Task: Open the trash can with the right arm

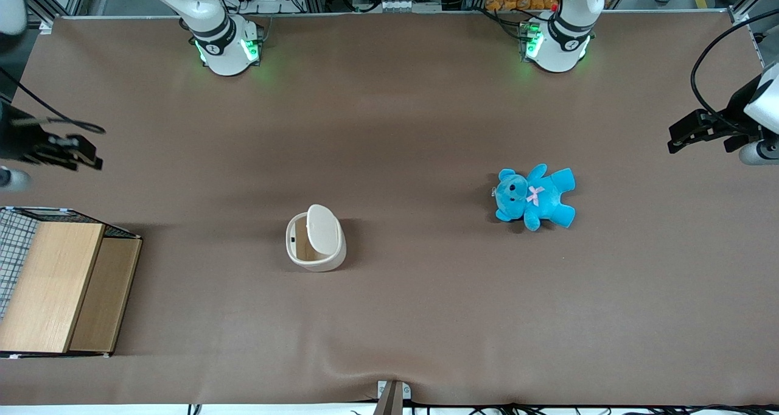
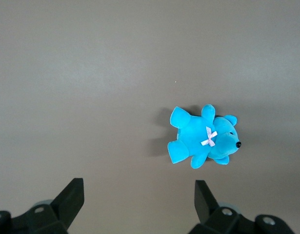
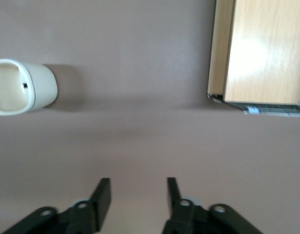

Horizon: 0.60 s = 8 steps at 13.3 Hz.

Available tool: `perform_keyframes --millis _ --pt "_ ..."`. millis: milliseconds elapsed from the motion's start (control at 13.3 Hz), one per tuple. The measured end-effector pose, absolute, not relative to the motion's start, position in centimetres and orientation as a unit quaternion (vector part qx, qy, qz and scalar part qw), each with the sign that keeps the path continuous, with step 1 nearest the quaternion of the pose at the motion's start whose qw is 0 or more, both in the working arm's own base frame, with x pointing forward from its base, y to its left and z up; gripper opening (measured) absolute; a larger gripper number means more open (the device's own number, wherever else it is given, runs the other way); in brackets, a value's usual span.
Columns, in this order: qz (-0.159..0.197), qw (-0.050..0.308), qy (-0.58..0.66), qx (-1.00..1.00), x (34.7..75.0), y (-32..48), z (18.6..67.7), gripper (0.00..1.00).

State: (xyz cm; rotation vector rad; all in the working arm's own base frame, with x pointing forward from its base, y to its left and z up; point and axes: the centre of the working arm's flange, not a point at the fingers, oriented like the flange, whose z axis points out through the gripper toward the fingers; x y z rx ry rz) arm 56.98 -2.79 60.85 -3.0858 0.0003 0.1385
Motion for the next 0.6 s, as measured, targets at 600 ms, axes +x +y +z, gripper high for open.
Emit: perform_keyframes --millis 600 --pt "0.033 0.022 0.051 -0.998 51.4 -4.2 69.7 1.00"
